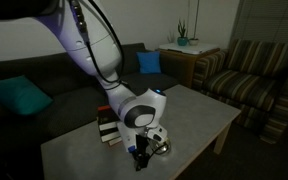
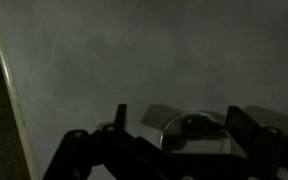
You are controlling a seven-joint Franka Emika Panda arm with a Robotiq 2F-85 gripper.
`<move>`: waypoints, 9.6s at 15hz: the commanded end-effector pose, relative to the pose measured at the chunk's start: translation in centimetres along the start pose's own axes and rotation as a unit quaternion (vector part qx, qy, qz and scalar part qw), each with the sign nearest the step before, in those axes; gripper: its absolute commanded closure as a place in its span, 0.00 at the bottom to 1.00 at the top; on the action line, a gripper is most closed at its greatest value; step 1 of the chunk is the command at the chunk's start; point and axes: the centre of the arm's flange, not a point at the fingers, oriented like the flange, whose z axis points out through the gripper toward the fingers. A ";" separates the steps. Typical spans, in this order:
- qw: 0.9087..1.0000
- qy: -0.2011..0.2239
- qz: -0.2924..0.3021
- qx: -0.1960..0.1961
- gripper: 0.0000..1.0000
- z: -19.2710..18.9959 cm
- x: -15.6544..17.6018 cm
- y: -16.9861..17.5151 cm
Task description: Pick the lid and put it on top of the bottle
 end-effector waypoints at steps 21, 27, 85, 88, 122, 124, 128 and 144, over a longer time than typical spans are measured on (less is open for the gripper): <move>0.996 0.051 0.076 0.006 0.00 2.5 4.6 -1.7; 0.995 0.051 0.080 -0.010 0.00 2.1 4.6 -1.9; 0.980 0.145 -0.132 -0.044 0.00 -3.9 -7.9 0.5; 0.979 0.162 -0.116 -0.043 0.00 -3.7 -9.2 2.6; 0.992 0.089 -0.084 -0.026 0.00 -0.8 1.1 1.5; 0.991 0.092 -0.087 -0.030 0.00 -0.8 1.1 1.6; 0.990 0.101 -0.094 -0.038 0.00 -0.8 1.1 1.8; 0.979 0.103 -0.175 -0.009 0.00 4.5 5.7 6.4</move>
